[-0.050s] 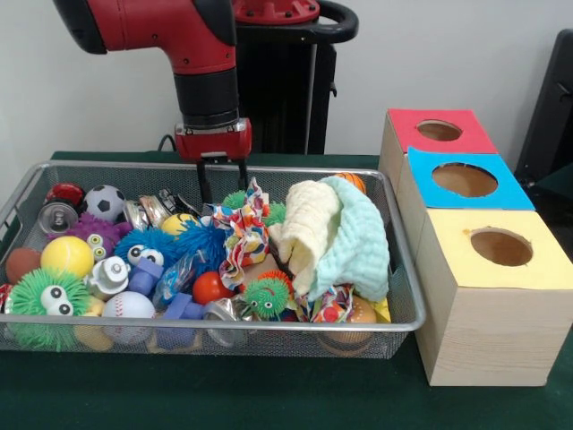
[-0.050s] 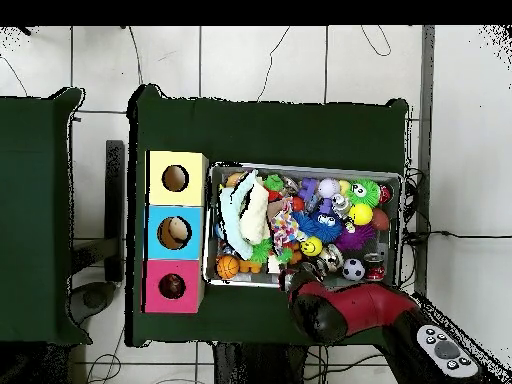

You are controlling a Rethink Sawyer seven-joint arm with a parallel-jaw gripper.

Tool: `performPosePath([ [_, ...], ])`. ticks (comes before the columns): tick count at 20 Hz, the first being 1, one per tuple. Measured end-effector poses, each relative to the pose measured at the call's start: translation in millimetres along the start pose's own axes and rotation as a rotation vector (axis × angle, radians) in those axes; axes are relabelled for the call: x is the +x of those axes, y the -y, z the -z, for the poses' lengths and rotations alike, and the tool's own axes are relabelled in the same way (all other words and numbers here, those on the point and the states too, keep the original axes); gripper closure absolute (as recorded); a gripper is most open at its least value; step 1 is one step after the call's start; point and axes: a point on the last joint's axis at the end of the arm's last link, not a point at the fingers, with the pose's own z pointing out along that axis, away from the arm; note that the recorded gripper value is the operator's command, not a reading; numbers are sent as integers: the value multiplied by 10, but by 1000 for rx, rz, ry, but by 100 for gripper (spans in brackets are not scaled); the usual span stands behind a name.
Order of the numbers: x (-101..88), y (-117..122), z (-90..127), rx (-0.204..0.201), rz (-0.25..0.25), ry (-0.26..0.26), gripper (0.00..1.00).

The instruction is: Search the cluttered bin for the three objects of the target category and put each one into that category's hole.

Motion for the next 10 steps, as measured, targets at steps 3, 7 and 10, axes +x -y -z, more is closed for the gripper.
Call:
performPosePath([
  [3, -15, -2, -20, -13, 15, 36, 0],
  [7, -28, 9, -45, -29, 37, 82, 0],
  [10, -38, 41, -66, -42, 55, 123, 0],
])
